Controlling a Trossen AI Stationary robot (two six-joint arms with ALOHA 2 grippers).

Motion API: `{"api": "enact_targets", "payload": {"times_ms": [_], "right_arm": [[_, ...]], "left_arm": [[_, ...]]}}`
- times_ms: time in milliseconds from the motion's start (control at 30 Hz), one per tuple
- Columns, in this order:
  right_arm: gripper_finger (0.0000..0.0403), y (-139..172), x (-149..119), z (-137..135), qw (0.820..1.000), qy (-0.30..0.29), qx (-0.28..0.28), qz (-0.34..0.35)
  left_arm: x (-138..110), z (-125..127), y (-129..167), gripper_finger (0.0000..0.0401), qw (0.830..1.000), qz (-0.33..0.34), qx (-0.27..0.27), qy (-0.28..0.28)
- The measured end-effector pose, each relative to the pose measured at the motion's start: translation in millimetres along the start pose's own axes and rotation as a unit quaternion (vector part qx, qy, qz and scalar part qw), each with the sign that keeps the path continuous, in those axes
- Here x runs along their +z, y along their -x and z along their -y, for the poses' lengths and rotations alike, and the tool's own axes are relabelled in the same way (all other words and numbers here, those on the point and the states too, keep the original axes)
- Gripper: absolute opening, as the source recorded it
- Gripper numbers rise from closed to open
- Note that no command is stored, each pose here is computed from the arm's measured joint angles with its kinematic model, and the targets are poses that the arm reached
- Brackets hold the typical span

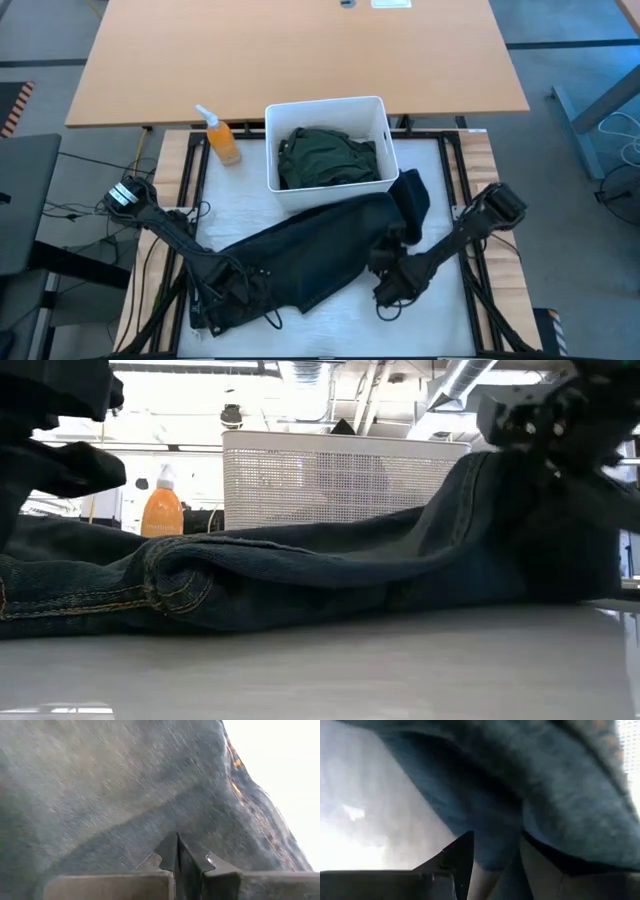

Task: Fold laundry
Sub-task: Fold the dark blue jeans

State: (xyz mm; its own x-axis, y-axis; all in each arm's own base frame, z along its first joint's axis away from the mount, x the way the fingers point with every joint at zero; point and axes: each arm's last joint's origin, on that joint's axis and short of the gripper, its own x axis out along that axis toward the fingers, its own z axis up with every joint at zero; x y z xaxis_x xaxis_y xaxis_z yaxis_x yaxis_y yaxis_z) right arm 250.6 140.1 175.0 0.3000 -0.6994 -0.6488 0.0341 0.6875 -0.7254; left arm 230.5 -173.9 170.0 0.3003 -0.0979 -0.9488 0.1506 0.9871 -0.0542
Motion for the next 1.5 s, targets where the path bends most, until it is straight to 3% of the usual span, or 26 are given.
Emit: {"api": "enact_targets", "payload": {"times_ms": [200, 367, 567, 733, 833, 1033, 1167, 1233, 1367, 1500], "right_arm": [[0.0185, 3.0, 6.7, 33.1, 0.999, 0.032, 0.017, 0.021], [0.0185, -18.1, 23.0, 50.4, 0.998, 0.036, 0.033, 0.027], [0.0184, -60.6, 40.3, 55.7, 0.987, 0.009, 0.158, -0.001], [0.0172, -70.7, 30.5, 37.7, 0.953, -0.007, 0.286, -0.098], [0.0158, -58.8, 24.0, 18.1, 0.928, 0.006, 0.347, -0.139], [0.0118, -14.0, 10.5, -12.9, 0.894, 0.053, 0.42, -0.148], [0.0061, 17.7, 5.9, -22.3, 0.858, 0.066, 0.486, -0.15], [0.0022, 31.7, 5.0, -22.6, 0.849, 0.062, 0.504, -0.146], [0.0018, 56.4, 5.1, -10.7, 0.847, 0.029, 0.517, -0.12], [0.0015, 74.1, 2.0, 9.3, 0.865, -0.016, 0.497, -0.072]], "left_arm": [[-3.8, 0.9, 0.4, 0.0, 1.0, -0.024, -0.013, 0.006], [-5.2, 0.9, 0.6, 0.0, 0.999, -0.036, -0.021, 0.007], [-10.7, 2.0, 1.5, 0.0, 0.997, -0.067, -0.028, 0.027], [-22.6, 3.1, 3.8, 0.0, 0.993, -0.114, -0.004, 0.031], [-26.8, 3.5, 4.9, 0.0, 0.991, -0.129, 0.004, 0.025], [-29.2, 1.6, 5.6, 0.0, 0.99, -0.136, 0.022, 0.02], [-32.2, -0.2, 6.3, 0.0, 0.988, -0.151, 0.031, 0.014], [-32.8, -0.7, 6.5, 0.0, 0.987, -0.155, 0.032, 0.008], [-33.1, -1.2, 6.7, 0.0, 0.987, -0.156, 0.035, -0.007], [-29.3, -2.3, 17.1, 0.0, 0.992, -0.116, 0.041, -0.017]]}}
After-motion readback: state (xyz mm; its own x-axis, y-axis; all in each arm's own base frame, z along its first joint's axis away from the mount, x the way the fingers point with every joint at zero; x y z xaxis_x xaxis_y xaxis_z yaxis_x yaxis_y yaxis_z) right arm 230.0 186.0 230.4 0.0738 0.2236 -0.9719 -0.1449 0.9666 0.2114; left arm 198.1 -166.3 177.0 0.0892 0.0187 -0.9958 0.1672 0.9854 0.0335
